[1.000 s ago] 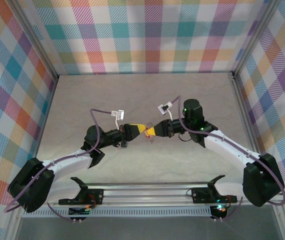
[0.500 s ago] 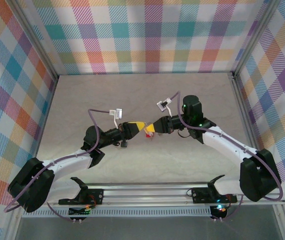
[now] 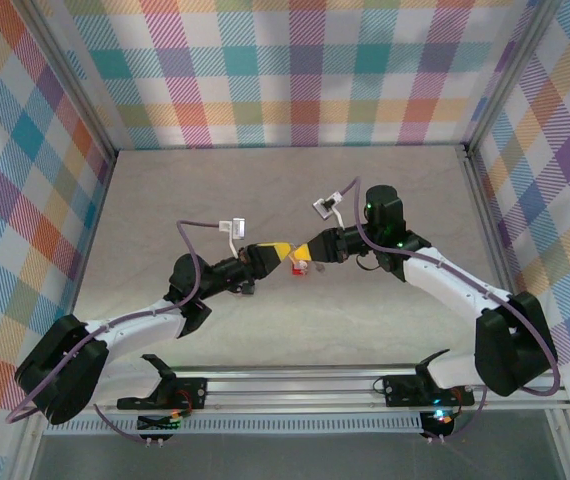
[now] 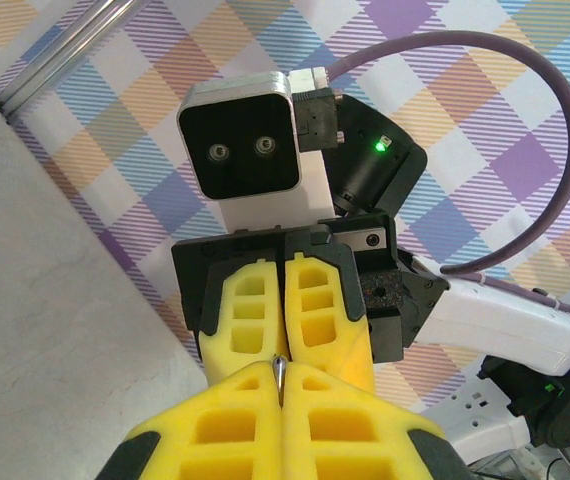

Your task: Lock with the key

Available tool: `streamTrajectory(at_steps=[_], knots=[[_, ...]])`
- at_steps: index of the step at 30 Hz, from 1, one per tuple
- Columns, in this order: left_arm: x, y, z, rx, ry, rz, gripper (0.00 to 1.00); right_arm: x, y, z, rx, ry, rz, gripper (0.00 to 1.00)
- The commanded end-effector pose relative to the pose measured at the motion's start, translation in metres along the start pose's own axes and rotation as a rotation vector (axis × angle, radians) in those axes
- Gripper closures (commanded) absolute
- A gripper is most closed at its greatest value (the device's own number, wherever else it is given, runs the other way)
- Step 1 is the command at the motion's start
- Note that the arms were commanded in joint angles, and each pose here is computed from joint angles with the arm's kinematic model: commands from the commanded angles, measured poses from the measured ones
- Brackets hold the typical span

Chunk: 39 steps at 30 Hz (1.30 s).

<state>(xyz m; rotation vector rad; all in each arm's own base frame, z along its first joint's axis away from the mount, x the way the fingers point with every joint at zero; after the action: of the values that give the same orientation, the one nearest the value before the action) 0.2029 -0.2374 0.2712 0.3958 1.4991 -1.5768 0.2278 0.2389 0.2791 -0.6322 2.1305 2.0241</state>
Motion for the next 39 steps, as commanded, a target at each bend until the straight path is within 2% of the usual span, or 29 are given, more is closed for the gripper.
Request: streamTrajectory(at_steps=[1, 18, 35, 39], knots=[[0.051, -0.042, -0.004, 0.275, 0.28, 0.009, 1.0, -0.055, 0.015, -0.016, 0.09, -0.256, -0.181, 1.0], [0.037, -0.044, -0.002, 0.173, 0.278, 0.079, 1.0, -0.042, 0.006, -0.016, 0.088, -0.237, -0.161, 1.0], [0.029, -0.048, -0.004, 0.171, 0.212, 0.102, 1.0, -0.031, 0.0, -0.013, 0.049, -0.173, -0.151, 1.0], [0.027, -0.047, -0.006, 0.165, 0.201, 0.106, 1.0, -0.03, 0.0, -0.013, 0.048, -0.17, -0.154, 0.92]])
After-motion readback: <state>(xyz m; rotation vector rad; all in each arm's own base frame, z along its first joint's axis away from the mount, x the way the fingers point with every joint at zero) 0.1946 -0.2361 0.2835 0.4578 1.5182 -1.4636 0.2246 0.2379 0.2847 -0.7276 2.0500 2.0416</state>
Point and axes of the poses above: each hand's point on the last joint's axis, 136 mm out from that joint toward the fingers, its own z axis out along the fingers, its own y axis along the line the jaws close on, x = y × z, the point moved 6 cm from there along -z, back along the fingers, and after that the axes turned 11 degrees about z, right-handed, at the moved point
